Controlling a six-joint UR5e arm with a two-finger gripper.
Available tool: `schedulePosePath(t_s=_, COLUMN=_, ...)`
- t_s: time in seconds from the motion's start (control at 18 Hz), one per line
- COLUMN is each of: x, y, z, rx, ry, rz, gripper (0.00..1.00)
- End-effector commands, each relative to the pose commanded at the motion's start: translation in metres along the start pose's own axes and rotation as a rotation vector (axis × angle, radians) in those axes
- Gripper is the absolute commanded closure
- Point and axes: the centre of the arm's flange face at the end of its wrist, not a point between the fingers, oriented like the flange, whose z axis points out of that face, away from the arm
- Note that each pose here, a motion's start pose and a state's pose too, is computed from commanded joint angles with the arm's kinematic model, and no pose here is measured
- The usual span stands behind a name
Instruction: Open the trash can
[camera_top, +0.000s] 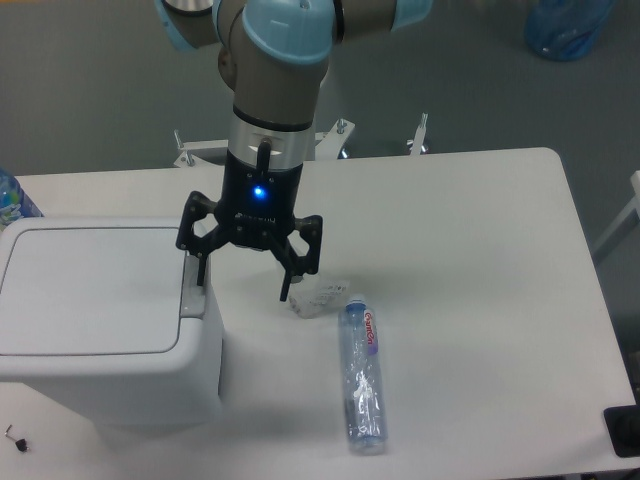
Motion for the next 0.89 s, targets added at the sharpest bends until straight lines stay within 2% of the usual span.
schedulePosePath(t_s=0.89, x=0.0002, y=0.0, z=0.0021, rx=-0.003, ry=0.002, rz=0.0, gripper=0.0)
